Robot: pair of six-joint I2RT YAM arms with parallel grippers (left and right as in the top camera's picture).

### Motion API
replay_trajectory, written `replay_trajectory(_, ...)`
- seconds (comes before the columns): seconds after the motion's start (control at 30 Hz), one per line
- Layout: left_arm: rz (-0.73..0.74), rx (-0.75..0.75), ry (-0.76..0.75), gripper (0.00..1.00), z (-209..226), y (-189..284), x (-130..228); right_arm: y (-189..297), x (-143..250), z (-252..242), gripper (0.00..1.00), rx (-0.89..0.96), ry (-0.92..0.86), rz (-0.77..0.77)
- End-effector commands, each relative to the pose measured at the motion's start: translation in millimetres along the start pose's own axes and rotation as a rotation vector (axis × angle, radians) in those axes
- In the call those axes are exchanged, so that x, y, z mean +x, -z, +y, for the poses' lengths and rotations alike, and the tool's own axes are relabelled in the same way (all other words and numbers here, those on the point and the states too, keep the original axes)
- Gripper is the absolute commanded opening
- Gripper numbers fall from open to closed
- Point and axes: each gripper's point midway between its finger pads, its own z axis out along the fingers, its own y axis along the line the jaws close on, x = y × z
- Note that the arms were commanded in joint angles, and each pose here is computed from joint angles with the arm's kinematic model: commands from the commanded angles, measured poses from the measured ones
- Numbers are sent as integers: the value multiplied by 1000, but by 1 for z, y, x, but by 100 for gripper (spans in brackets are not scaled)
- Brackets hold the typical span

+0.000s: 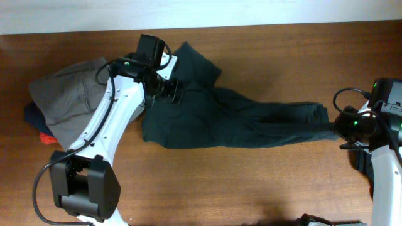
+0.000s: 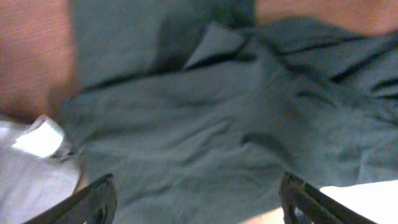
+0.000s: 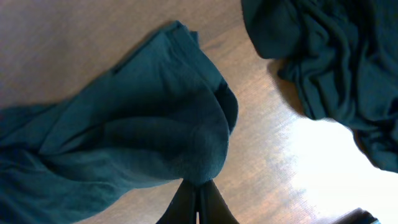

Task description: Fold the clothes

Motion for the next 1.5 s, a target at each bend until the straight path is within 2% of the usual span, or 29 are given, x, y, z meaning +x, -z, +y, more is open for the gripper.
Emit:
replay_trajectory(0.0, -31, 116, -162, 83, -18, -13, -1, 2, -3, 4, 4, -30, 24, -10)
replay_trajectory(0.1, -68, 131, -187, 82, -20, -23, -10, 2, -3, 5, 4, -35, 24, -10)
replay_trajectory(0.23, -130, 178, -273, 75, -33, -40, -26, 2, -3, 5, 4, -35, 23, -11)
replay_trajectory(0.37, -133, 185, -335, 71, -42, -65, -29, 2, -3, 5, 4, -35, 23, -9)
replay_trajectory(0.6, -147, 172, -356, 58, -43, -108, -34, 2, -3, 6, 4, -38, 23, -8)
replay_trajectory(0.8, -144, 90, -352, 46, -27, -124, -36, 2, -3, 6, 4, -38, 23, -8)
replay_trajectory(0.87, -130, 88, -350, 45, -25, -129, -33, 2, -3, 6, 4, -38, 23, -8)
replay_trajectory(1.0, -103, 90, -341, 36, -23, -137, -26, 2, -3, 6, 4, -38, 23, -9)
replay_trajectory(1.1, -105, 75, -335, 16, -20, -138, -27, 2, -3, 6, 4, -38, 23, -8)
replay_trajectory(1.13, -107, 76, -308, 1, -20, -136, -29, 2, -3, 6, 4, -38, 24, -8)
replay_trajectory(1.23, -99, 76, -275, 0, -19, -123, -35, 2, -3, 6, 4, -38, 24, -9)
replay_trajectory(1.47, 2, 42, -223, 0, -9, -53, -29, 2, -3, 4, 4, -31, 42, -11)
